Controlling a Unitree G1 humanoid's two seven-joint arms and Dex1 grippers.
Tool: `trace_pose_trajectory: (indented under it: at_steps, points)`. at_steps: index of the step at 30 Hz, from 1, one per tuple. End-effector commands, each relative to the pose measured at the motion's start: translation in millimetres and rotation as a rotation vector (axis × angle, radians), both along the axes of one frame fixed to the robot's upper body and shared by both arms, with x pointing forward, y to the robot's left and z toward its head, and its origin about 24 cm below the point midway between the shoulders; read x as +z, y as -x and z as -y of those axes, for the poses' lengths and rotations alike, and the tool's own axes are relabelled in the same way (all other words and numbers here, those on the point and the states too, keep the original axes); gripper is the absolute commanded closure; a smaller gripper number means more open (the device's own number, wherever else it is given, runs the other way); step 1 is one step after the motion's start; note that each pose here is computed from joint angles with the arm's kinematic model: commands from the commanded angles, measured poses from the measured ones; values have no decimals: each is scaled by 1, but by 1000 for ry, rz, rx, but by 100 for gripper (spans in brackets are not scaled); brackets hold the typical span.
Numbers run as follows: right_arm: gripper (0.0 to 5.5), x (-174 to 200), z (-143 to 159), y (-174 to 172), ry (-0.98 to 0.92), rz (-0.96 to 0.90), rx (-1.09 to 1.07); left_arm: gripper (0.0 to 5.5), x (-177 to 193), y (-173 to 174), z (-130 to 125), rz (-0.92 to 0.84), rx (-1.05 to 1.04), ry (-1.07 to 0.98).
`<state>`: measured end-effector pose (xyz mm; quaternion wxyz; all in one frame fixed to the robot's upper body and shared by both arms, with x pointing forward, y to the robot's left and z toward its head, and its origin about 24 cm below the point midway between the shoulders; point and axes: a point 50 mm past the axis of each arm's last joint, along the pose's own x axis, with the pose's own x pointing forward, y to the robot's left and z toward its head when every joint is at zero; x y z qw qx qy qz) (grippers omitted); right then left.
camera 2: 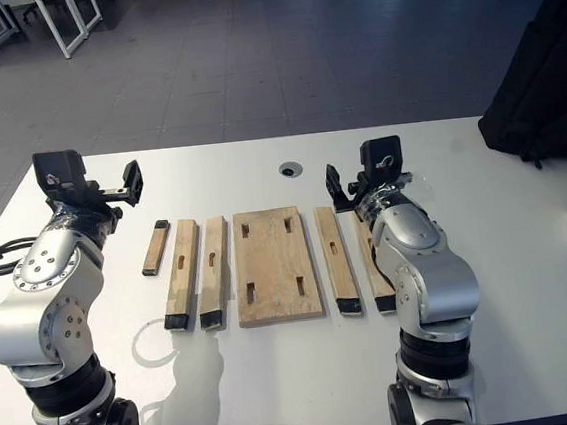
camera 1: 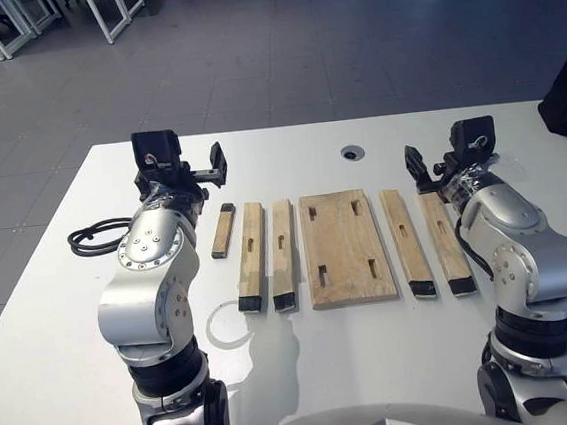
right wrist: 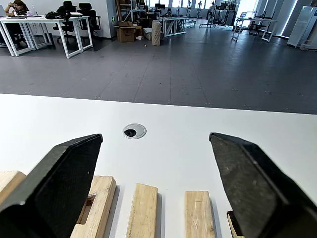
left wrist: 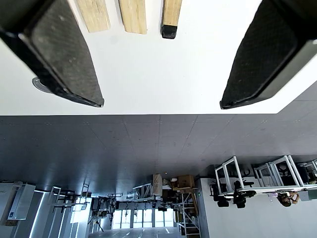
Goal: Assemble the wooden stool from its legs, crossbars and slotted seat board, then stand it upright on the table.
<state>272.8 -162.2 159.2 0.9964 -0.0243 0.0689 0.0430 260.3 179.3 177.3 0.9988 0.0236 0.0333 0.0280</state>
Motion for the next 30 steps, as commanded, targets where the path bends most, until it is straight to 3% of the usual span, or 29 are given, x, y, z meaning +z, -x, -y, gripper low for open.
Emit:
trace_pose_trajectory:
  at_steps: [1,30]
  points:
    - [152,2,-2,1,-6,-5,-2,116,-2,1,-2,-11,-4,0]
    - [152,3,-1,1,-7,-2,-7,116,-3,2,-1,-16,-3,-2]
